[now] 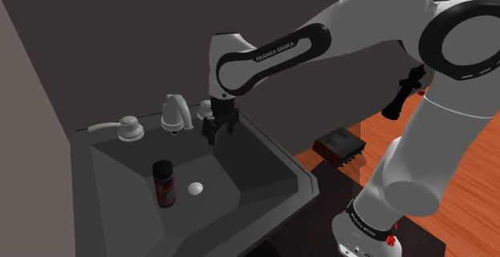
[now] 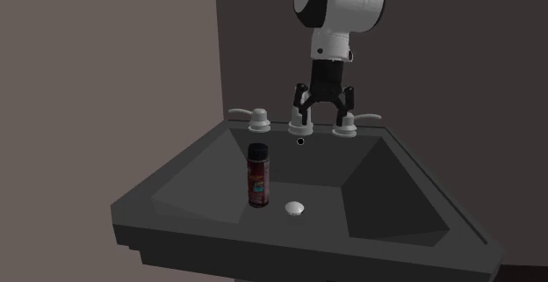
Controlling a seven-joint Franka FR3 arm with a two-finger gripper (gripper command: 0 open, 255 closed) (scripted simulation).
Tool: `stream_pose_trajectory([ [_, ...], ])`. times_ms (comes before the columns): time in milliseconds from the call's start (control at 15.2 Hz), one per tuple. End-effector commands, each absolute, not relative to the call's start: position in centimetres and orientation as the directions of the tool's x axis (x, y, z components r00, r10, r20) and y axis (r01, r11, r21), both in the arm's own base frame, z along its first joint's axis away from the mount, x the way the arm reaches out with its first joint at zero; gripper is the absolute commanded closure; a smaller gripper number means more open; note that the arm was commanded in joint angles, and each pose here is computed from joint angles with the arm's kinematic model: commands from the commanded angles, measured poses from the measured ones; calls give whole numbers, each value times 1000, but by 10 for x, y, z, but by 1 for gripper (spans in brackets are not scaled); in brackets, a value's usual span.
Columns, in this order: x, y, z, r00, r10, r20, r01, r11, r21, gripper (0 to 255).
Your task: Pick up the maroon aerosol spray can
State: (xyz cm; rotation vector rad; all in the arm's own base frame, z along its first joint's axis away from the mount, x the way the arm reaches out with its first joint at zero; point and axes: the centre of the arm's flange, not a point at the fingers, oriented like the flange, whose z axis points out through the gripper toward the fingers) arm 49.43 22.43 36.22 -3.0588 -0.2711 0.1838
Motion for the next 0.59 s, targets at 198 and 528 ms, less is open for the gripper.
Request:
stream_pose_trajectory([
  [198, 525, 274, 332, 976, 188, -108, 177, -979, -100, 0],
  [528, 556, 323, 306, 975, 197, -104, 184, -975, -124, 0],
])
